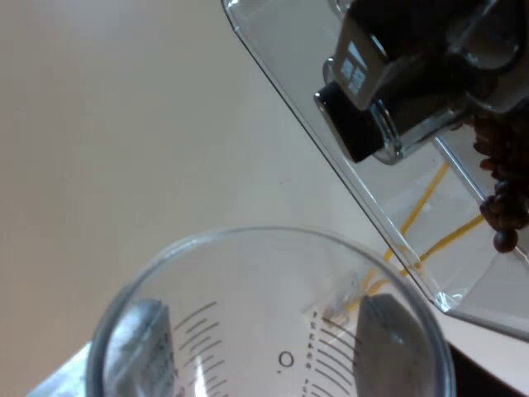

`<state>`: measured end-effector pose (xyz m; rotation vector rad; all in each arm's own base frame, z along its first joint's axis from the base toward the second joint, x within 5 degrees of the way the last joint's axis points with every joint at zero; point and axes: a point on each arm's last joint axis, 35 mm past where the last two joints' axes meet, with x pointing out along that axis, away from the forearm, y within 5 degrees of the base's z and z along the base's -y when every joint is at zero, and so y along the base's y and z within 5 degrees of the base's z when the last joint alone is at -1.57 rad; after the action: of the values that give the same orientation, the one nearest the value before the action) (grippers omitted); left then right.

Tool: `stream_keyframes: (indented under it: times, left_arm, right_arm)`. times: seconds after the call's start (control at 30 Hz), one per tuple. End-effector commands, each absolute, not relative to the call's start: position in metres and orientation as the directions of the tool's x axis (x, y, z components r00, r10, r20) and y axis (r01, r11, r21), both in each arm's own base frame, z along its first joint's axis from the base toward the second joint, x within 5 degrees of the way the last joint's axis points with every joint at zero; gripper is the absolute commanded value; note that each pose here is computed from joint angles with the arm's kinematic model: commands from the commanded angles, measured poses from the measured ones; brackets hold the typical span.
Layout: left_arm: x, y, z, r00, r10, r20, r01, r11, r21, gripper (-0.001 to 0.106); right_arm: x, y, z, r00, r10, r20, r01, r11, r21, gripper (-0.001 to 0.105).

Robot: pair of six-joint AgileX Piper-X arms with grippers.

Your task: Pour the beans into the coffee machine

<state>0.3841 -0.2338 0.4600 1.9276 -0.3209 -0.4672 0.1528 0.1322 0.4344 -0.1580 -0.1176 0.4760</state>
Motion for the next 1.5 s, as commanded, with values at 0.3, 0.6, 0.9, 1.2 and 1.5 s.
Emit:
stream_keyframes:
  times: [0.3, 0.6, 0.9, 1.2, 1.5]
  left_arm:
    - [0.385, -0.228, 0.467, 0.922, -0.364, -0.134, 0.116, -0.071, 0.991, 0.029]
    - [0.374, -0.215, 0.489, 0.968, -0.239, -0.068, 0.13, 0.251, 0.959, 0.029]
    - [0.349, -0.198, 0.516, 0.984, -0.173, -0.04, 0.118, 0.473, 0.873, 0.029]
    - [0.32, -0.176, 0.539, 0.996, -0.078, -0.041, 0.084, 0.685, 0.724, 0.029]
    - [0.297, -0.124, 0.547, 0.974, -0.139, -0.181, 0.213, 0.832, 0.512, 0.029]
  right_arm:
    - [0.149, 0.13, 0.44, 0.875, 0.474, 0.101, -0.453, 0.874, -0.175, 0.062]
    - [0.149, 0.13, 0.44, 0.875, 0.474, 0.101, -0.453, 0.874, -0.175, 0.062]
    - [0.149, 0.13, 0.44, 0.875, 0.474, 0.101, -0.453, 0.874, -0.175, 0.062]
    - [0.149, 0.13, 0.44, 0.875, 0.474, 0.101, -0.453, 0.874, -0.175, 0.062]
    - [0.149, 0.13, 0.44, 0.875, 0.474, 0.097, -0.454, 0.874, -0.176, 0.062]
